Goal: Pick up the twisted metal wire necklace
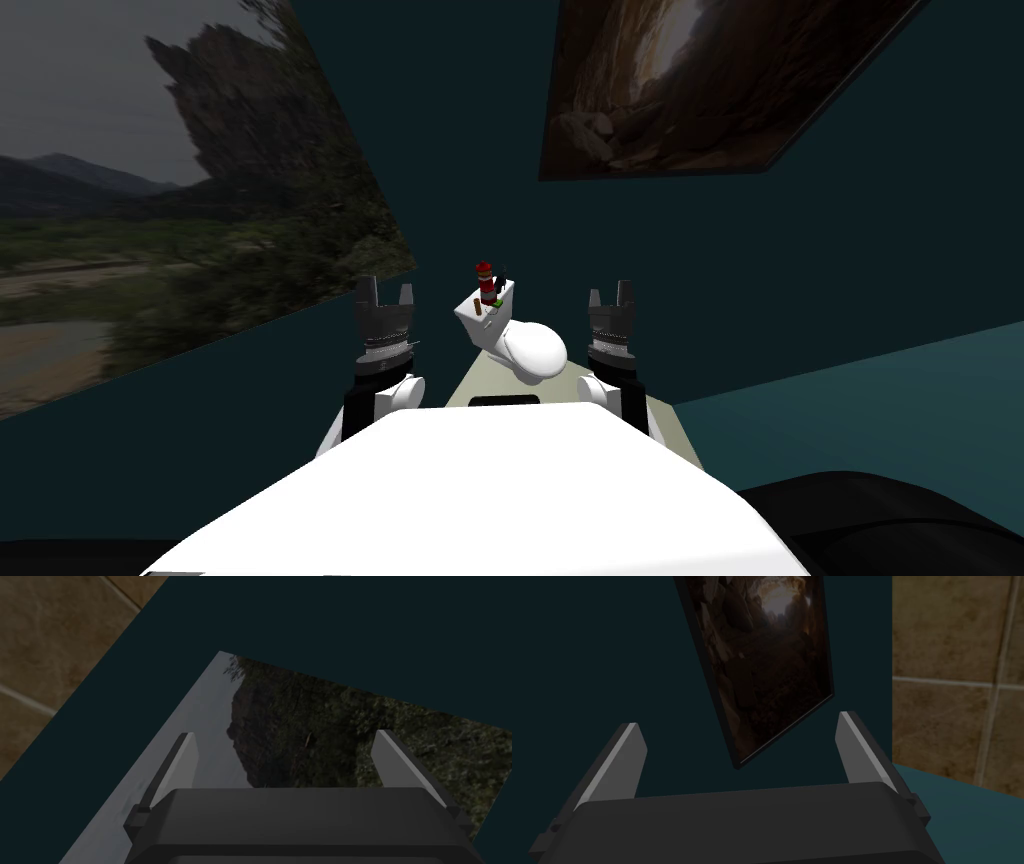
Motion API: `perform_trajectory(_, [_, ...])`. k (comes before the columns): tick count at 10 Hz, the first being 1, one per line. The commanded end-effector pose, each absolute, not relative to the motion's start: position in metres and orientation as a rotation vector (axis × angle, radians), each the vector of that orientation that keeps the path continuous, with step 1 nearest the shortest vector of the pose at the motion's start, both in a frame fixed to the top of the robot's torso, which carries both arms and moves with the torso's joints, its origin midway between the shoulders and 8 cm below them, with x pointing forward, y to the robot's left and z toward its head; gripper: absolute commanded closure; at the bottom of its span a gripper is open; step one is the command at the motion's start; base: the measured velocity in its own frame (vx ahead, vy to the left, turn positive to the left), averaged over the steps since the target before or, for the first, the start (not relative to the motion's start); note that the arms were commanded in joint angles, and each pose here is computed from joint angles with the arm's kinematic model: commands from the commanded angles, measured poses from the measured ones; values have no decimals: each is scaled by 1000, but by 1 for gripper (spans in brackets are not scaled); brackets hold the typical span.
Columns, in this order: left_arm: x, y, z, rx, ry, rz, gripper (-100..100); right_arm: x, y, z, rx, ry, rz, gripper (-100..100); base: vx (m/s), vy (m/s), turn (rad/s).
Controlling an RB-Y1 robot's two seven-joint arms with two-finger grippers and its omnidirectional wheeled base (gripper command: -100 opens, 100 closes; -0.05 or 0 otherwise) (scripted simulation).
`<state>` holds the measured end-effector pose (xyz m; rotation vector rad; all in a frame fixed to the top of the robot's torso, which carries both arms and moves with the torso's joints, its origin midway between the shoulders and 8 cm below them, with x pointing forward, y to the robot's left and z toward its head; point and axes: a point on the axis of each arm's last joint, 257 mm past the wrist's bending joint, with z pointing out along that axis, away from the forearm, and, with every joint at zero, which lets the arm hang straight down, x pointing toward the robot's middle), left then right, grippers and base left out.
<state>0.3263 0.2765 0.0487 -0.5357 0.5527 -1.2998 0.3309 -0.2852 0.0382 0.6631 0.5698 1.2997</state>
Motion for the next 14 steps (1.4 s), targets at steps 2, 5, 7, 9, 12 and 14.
perform_trajectory(2, [343, 271, 40, -552, 623, -1309, -100, 331, -285, 38, 663, 570, 1300, 0, -14, 5, -30])
perform_trajectory(5, [358, 267, 32, -580, 678, -1317, -100, 331, -285, 38, 663, 570, 1300, 0, -24, 11, -23])
perform_trajectory(7, [367, 265, 27, -598, 710, -1321, -100, 331, -285, 38, 663, 570, 1300, 0, -17, 8, -20])
perform_trajectory(9, [384, 259, 18, -627, 764, -1334, -100, 331, -285, 38, 663, 570, 1300, 0, -28, 18, -43])
perform_trajectory(12, [397, 257, 7, -667, 816, -1331, -100, 331, -285, 38, 663, 570, 1300, 0, -25, 21, -21])
perform_trajectory(14, [408, 254, -1, -694, 855, -1332, -100, 331, -285, 38, 663, 570, 1300, 0, -24, 15, -33])
